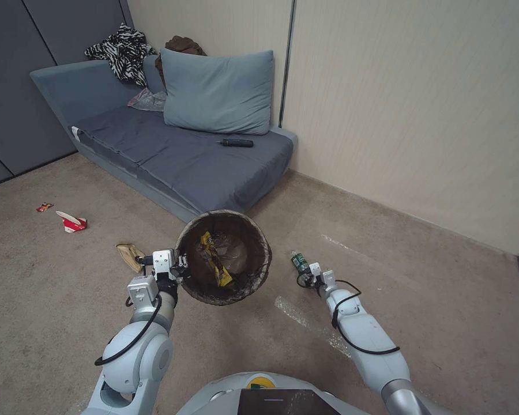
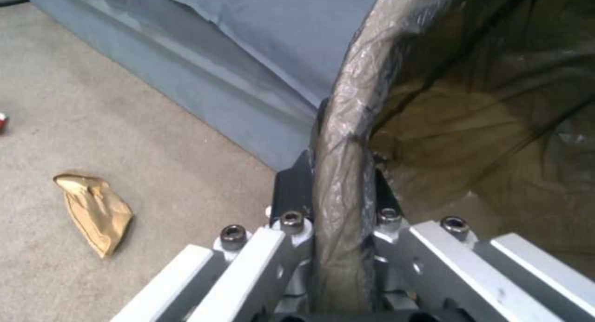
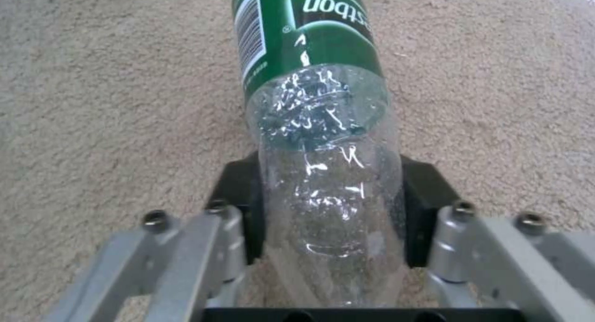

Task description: Pick up the trash bin, then pick up the garbage from the floor and place it into the trash bin.

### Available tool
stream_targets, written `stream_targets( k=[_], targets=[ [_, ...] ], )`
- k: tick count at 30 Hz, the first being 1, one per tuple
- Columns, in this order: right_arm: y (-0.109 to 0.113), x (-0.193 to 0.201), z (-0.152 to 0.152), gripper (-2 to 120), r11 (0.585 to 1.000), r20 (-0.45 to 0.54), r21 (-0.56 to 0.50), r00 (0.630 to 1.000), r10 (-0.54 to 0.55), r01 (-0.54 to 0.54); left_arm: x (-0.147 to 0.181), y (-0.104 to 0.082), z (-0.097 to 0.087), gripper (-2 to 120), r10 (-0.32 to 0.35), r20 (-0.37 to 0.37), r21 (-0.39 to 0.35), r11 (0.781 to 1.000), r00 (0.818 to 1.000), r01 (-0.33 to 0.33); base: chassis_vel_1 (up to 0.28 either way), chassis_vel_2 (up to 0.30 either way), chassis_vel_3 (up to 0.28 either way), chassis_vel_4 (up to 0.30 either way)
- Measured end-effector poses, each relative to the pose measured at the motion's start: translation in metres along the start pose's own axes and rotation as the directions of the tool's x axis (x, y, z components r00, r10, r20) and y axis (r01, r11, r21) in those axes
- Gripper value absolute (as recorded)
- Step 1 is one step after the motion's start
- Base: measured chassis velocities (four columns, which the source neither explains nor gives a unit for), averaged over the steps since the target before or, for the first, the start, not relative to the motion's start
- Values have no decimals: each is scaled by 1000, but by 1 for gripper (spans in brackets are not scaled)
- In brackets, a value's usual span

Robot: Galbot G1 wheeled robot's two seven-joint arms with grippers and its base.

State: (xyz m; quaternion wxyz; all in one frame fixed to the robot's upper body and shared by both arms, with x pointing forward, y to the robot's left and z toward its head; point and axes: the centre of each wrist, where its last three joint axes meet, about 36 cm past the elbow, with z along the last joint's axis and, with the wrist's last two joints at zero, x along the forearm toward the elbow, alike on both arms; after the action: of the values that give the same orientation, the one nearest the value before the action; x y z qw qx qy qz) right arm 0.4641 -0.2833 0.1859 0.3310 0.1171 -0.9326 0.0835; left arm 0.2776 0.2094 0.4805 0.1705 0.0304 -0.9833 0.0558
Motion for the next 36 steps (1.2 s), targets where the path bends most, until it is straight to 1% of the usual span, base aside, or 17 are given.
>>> stream_targets(
  k=[4, 17, 19, 20, 22, 23, 25, 26, 28, 29, 30, 31, 32, 33, 34, 35, 36],
  targets=[
    [0, 0, 0, 30, 1000, 6, -2, 1000, 3, -3, 0, 1, 0, 4, -5, 1, -2, 1000, 1000, 5, 0, 0, 0, 0],
    [-3, 3, -1, 30, 1000, 31, -11, 999, 23, -23, -2, 1, -1, 4, -2, 4, -1, 1000, 1000, 2, 0, 0, 0, 0],
    [0, 13, -12, 30, 999, 85, -25, 995, 45, -43, -3, 0, 0, 4, -1, 3, -1, 1000, 1000, 1, 0, 0, 0, 0],
    [0, 13, -12, 30, 999, 85, -25, 995, 45, -43, -3, 0, 0, 4, -1, 3, -1, 1000, 1000, 1, 0, 0, 0, 0],
    [6, 31, -35, 30, 996, 191, -55, 979, 77, -68, -4, 1, 1, 4, -1, -1, -1, 1000, 1000, 1, 0, 0, 0, 0],
    [6, 31, -35, 30, 996, 191, -55, 979, 77, -68, -4, 1, 1, 4, -1, -1, -1, 1000, 1000, 1, 0, 0, 0, 0],
    [14, 53, -60, 30, 993, 316, -97, 944, 90, -62, -5, 0, 2, 4, 2, -4, 0, 1000, 1000, -2, 0, 0, 0, 0],
    [14, 53, -60, 30, 993, 316, -97, 944, 90, -62, -5, 0, 2, 4, 2, -4, 0, 1000, 1000, -2, 0, 0, 0, 0],
    [22, 74, -76, 30, 993, 457, -108, 885, 85, -39, -5, 0, 2, 4, 4, -7, 2, 1000, 1000, -4, 0, 0, 0, 0],
    [22, 74, -76, 30, 993, 457, -108, 885, 85, -39, -5, 0, 2, 4, 4, -7, 2, 1000, 1000, -4, 0, 0, 0, 0],
    [27, 87, -87, 30, 996, 562, -91, 825, 65, -17, -6, -1, 3, 4, 6, -12, 3, 1000, 1000, -6, 0, 0, 0, 0],
    [30, 98, -95, 30, 998, 629, -69, 776, 35, 11, -6, -1, 4, 4, 8, -15, 5, 1000, 1000, -8, 0, 0, 0, 0],
    [30, 98, -95, 30, 998, 629, -69, 776, 35, 11, -6, -1, 4, 4, 8, -15, 5, 1000, 1000, -8, 0, 0, 0, 0],
    [36, 114, -105, 30, 998, 706, -27, 708, -23, 59, -6, -2, 4, 4, 14, -24, 11, 1000, 1000, -14, 0, 0, 0, 0],
    [38, 120, -108, 30, 997, 729, -9, 682, -47, 78, -6, -3, 4, 4, 16, -29, 15, 1000, 999, -16, 0, 0, 0, 0],
    [38, 120, -108, 30, 997, 729, -9, 682, -47, 78, -6, -3, 4, 4, 16, -29, 15, 1000, 999, -16, 0, 0, 0, 0],
    [42, 131, -114, 30, 994, 765, 20, 638, -86, 110, -6, -3, 5, 4, 20, -37, 20, 1000, 999, -20, 0, 0, 0, 0]
  ],
)
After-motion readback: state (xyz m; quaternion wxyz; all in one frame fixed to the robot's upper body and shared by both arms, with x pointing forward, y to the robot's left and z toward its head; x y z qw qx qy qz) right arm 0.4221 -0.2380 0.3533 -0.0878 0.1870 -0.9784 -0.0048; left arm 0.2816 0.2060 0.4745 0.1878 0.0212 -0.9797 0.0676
